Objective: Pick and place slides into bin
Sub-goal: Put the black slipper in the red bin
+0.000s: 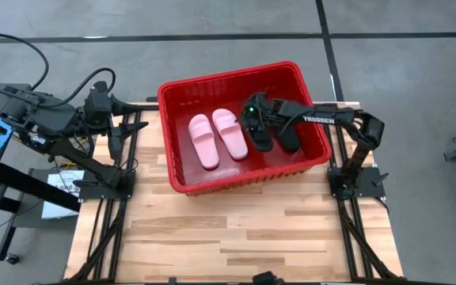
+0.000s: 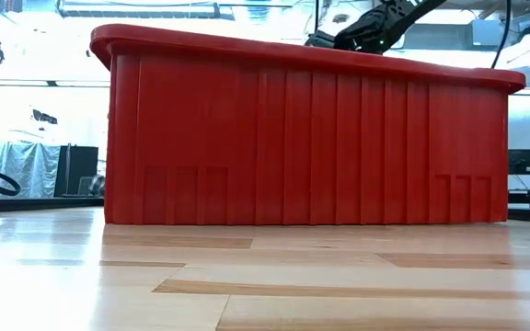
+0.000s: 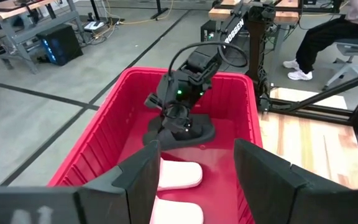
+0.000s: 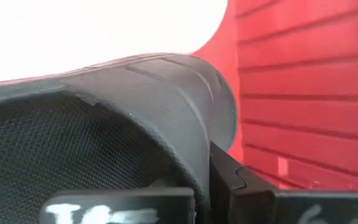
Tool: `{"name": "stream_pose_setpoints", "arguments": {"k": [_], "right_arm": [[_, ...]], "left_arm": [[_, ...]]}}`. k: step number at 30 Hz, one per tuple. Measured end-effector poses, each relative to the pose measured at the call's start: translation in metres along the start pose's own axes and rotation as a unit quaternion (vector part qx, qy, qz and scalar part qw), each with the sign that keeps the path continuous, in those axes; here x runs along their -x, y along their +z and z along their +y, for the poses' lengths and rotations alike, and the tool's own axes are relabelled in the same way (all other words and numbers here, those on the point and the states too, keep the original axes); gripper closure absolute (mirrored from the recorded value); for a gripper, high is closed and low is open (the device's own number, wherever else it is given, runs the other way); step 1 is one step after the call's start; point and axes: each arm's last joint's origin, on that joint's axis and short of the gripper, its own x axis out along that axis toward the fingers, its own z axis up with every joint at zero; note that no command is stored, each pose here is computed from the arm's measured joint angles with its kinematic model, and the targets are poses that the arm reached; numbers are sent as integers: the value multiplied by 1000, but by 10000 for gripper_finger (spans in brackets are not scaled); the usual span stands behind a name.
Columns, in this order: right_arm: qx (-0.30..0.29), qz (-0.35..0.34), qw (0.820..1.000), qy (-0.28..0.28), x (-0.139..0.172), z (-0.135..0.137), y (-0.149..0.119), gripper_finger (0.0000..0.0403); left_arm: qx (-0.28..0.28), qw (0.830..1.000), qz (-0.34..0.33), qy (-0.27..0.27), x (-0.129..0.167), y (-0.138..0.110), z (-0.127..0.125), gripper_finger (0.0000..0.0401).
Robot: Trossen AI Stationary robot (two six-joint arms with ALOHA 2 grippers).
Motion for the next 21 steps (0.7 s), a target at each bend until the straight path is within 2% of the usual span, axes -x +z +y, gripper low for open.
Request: {"name": "stream_pose_setpoints", "arguments": {"k": [6,14,21], "right_arm": [[-2,-17,1000,-8,-4,1,6,403],[40,34,998,27,-45,17,1,403],[45,35,998,1,-56,17,5,403]], "left_arm": [[6,1000,0,0,0,0,0,205],[16,1000,0,0,0,0,0,205],[25,1000,1,-1,0,0,0,205]]}}
